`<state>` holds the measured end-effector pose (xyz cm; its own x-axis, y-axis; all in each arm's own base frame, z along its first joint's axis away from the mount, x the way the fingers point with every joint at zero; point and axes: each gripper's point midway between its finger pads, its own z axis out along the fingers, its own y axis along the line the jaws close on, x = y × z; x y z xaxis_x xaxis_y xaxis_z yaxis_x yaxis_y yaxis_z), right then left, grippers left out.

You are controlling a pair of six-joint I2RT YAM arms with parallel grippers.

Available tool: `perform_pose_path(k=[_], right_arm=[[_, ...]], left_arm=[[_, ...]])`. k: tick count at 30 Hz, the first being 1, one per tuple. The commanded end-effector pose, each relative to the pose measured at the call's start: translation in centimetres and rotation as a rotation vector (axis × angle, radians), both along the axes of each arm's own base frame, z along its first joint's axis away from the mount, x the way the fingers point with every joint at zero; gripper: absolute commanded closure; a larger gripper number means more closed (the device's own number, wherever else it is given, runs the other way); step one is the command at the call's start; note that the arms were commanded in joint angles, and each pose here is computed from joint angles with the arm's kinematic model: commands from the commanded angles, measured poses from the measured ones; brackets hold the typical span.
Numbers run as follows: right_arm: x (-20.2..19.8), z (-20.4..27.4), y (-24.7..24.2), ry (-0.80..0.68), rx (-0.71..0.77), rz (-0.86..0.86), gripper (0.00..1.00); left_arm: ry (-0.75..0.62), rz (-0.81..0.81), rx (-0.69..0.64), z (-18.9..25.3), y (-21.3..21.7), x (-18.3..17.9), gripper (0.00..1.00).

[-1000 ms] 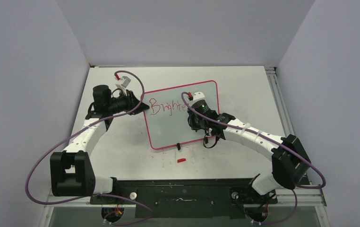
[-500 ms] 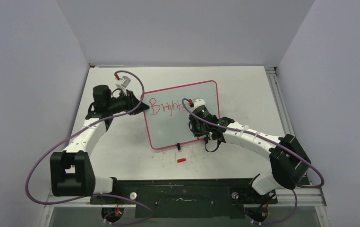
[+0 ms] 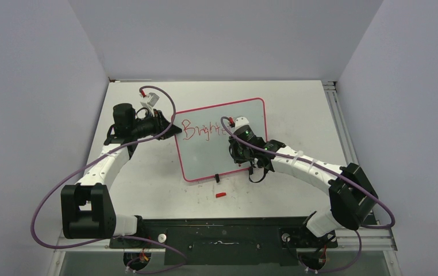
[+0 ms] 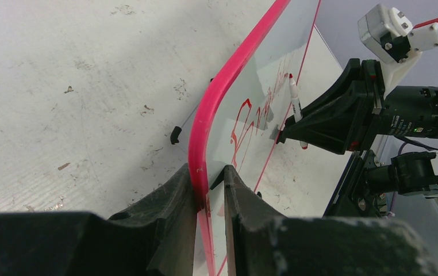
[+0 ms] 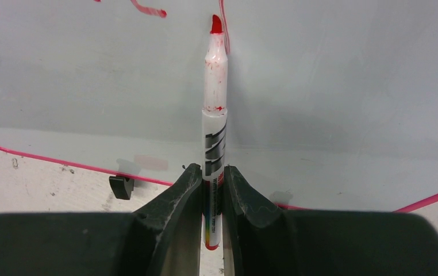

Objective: Write a sentence on the whiteboard

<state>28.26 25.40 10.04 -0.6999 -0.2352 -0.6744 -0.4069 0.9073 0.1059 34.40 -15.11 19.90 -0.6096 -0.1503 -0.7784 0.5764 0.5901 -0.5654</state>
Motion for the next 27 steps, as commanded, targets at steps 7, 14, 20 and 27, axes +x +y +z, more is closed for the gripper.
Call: perform_pose_path(k=[7, 14, 20, 27], right_arm=[[1.98, 1.45, 0.62, -0.015, 0.023, -0.007, 0.95], [2.17, 1.27, 0.46, 0.009, 0.034, -0.008, 0.95], [2.51, 1.53, -0.02, 0.006, 0.038, -0.025, 0.95], [2.3, 2.16, 0.18, -0.007, 0.063, -0.003, 0.95]], left_arm=[[-0.107, -0.002, 0.025, 2.21, 0.03, 0.39, 0.85], [-0.11, -0.002, 0.026, 2.27, 0.03, 0.37, 0.85], [-0.109, -0.002, 0.027, 2.22, 0.04, 0.38, 0.85], [-0.105, 0.0, 0.028, 2.14, 0.06, 0.39, 0.85]])
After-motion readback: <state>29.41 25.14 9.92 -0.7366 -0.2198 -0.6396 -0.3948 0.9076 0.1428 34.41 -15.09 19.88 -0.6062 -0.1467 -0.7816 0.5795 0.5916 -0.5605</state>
